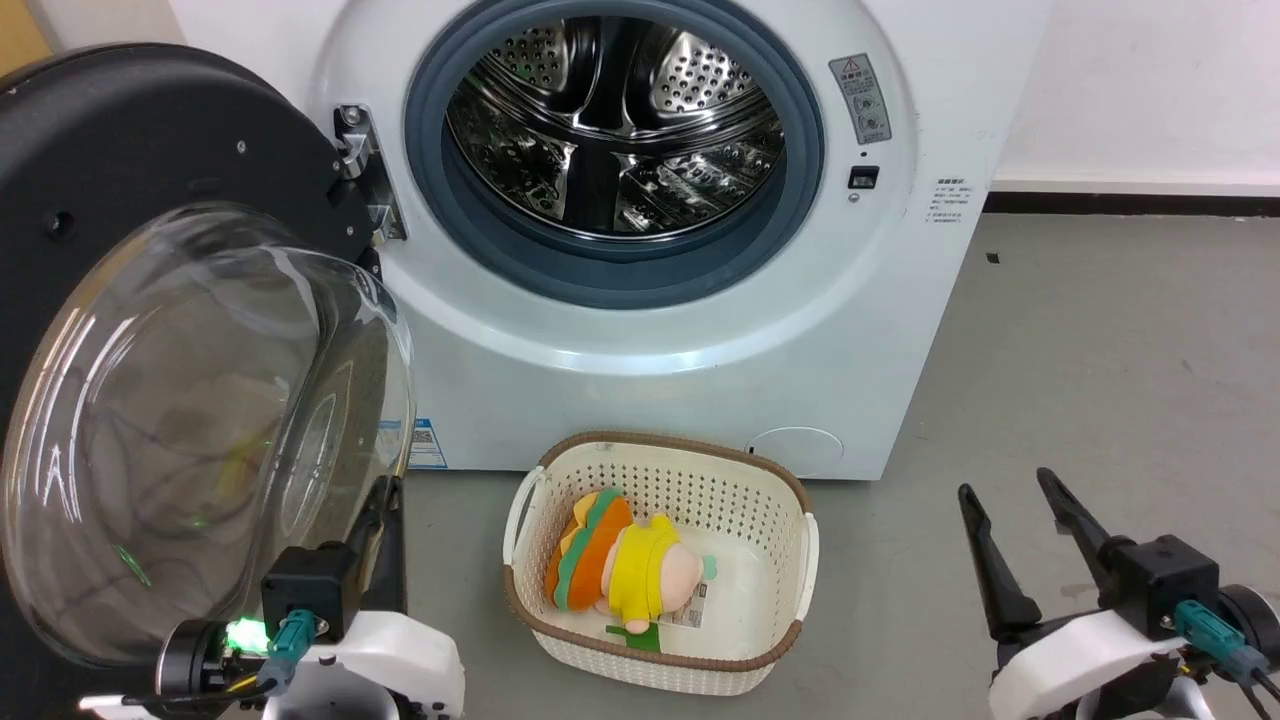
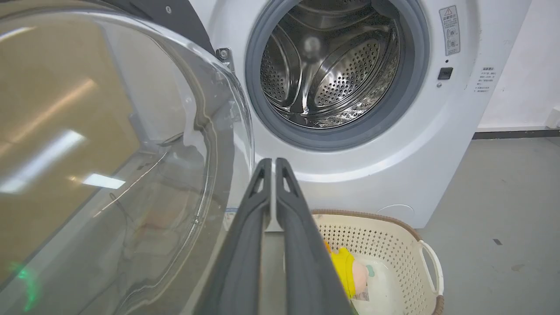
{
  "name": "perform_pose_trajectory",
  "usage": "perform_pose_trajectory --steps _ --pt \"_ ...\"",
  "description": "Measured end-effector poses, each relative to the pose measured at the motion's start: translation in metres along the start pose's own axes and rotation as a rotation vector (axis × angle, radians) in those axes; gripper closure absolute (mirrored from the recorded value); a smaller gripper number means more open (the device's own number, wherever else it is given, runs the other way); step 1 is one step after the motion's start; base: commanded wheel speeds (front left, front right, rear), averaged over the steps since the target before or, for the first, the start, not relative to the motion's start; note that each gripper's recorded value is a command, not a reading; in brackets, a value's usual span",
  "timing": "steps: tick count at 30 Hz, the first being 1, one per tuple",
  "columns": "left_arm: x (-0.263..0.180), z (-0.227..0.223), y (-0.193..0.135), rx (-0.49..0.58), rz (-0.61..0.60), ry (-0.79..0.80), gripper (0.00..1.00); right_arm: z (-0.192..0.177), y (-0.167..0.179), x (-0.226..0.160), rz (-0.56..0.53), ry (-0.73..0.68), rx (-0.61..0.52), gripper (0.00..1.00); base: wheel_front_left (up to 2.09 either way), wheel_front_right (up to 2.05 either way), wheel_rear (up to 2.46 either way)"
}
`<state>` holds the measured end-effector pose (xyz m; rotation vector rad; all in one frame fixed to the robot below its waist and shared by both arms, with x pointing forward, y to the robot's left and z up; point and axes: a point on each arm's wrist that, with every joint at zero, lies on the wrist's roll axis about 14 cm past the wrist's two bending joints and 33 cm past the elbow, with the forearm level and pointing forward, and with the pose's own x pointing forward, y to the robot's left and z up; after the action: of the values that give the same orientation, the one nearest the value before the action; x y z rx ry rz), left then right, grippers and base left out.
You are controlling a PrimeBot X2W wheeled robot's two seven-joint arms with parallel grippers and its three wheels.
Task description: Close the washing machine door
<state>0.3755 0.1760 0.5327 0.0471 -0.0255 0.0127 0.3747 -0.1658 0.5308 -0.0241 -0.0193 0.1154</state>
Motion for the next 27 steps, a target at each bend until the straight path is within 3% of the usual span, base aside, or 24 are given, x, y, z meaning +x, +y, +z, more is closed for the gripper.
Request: perform_pose_trajectory --steps 11,27 --pt "0.001 0.021 0.009 0.005 0.027 -0.078 1.0 0.003 0.002 0.005 0.007 -0.027 0.02 0.0 0.0 0.0 0.0" --pt "0.002 0.095 0.051 0.001 0.12 -0.316 1.0 0.005 0.015 0.02 0.049 -0.052 0.056 0.0 0.0 0.0 0.0"
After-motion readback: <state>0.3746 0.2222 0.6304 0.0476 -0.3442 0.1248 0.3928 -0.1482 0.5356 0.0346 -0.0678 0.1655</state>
